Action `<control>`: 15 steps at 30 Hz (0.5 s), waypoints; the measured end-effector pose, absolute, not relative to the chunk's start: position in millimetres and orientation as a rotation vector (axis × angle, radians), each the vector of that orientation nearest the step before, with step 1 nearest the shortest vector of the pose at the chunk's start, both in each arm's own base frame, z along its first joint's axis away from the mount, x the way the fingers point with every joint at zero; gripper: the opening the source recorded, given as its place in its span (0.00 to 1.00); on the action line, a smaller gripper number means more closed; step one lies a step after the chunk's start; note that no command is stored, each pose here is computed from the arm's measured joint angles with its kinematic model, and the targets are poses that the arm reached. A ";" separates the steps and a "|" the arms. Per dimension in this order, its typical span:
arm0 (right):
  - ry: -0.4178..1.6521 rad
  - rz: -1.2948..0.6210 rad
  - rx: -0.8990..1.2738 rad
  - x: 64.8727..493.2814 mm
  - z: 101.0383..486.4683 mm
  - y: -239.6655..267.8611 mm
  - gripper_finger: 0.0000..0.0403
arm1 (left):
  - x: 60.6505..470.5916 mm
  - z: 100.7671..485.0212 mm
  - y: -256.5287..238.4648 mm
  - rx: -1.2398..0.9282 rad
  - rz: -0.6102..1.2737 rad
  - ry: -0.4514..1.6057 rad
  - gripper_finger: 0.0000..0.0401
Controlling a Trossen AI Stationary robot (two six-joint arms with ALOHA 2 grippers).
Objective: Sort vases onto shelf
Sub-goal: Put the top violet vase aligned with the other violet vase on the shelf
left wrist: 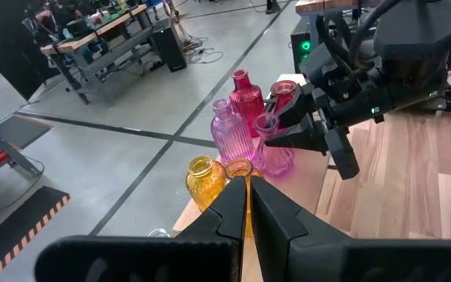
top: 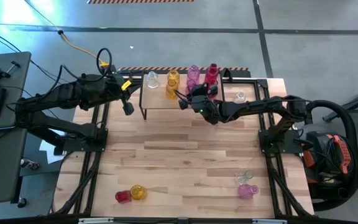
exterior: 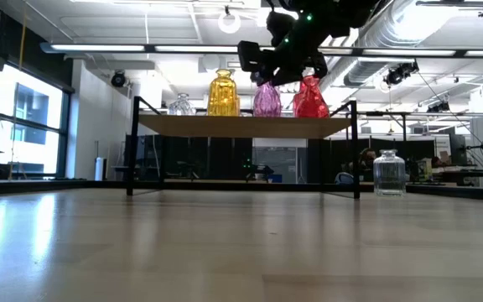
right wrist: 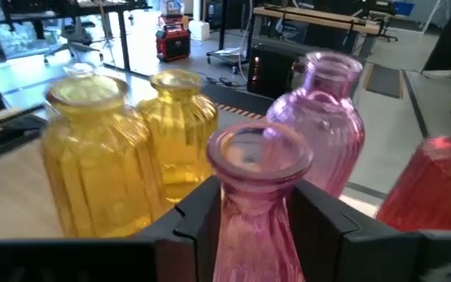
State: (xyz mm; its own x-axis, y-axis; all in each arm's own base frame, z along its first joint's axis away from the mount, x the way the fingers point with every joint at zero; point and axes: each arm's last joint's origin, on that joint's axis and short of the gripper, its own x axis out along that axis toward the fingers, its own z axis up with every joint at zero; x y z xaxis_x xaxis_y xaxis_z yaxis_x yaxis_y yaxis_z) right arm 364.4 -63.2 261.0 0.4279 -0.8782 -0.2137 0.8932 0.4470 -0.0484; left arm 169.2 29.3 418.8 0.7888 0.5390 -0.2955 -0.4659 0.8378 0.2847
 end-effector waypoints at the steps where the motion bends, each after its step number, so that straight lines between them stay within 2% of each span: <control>1: 0.222 -1.105 0.076 364.9 262.9 -63.7 0.30 | 169.2 418.8 29.3 0.202 0.545 0.378 0.03; 15: 0.256 -1.114 0.144 361.9 261.1 -71.3 0.30 | 169.2 418.8 29.3 0.197 0.546 0.377 0.03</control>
State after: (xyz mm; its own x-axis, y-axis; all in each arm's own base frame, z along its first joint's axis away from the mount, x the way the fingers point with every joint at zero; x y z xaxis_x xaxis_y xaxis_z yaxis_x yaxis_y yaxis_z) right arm 361.9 -71.3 261.1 0.4161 -0.8669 -0.2747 0.8998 0.4360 -0.0131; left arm 169.2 29.3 418.8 0.7887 0.5390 -0.2956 -0.4678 0.8382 0.2802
